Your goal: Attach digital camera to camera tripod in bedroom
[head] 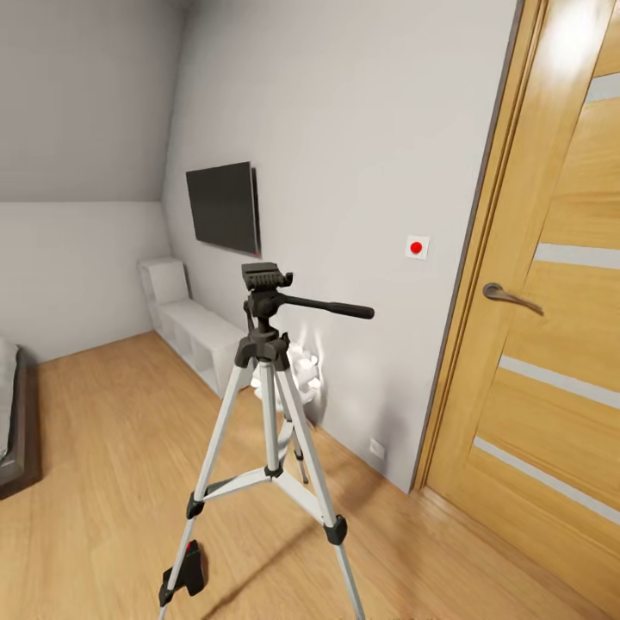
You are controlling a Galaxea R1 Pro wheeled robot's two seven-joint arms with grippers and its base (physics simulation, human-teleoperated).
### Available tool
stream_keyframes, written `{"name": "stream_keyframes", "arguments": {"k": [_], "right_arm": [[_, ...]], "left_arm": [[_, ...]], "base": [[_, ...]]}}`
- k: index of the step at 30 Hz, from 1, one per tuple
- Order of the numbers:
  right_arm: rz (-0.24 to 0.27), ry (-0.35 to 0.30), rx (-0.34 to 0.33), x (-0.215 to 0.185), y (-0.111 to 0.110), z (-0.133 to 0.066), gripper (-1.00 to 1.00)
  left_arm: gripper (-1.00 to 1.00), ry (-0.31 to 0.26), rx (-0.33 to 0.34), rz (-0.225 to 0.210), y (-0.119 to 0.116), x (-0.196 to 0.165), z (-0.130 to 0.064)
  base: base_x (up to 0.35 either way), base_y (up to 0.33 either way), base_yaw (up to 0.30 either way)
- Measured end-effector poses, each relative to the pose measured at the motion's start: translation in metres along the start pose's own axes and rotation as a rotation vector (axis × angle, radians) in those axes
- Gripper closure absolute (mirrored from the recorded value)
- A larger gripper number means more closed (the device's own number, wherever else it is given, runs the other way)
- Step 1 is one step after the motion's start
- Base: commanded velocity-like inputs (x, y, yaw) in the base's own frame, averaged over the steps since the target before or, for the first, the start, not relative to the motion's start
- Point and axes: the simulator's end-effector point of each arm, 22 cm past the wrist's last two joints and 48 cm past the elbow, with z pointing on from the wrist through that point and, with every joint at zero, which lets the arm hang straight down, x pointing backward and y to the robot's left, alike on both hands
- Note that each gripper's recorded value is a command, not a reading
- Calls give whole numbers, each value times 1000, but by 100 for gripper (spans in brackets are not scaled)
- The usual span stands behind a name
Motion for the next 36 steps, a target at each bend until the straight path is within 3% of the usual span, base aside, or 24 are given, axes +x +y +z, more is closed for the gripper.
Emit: {"name": "stream_keyframes", "arguments": {"k": [10, 24, 36], "right_arm": [[0, 0, 3, 0, -2, 0, -100], [-1, 2, 4, 1, -4, 0, -100], [-1, 4, -2, 1, -1, 0, -100]], "left_arm": [[-100, -1, 2, 2, -1, 0, 0], [-100, -1, 0, -2, 0, 0, 0], [-100, -1, 0, -2, 0, -1, 0]], "base": [[-32, 10, 4], [-198, 146, 0], [-30, 24, 11]]}}
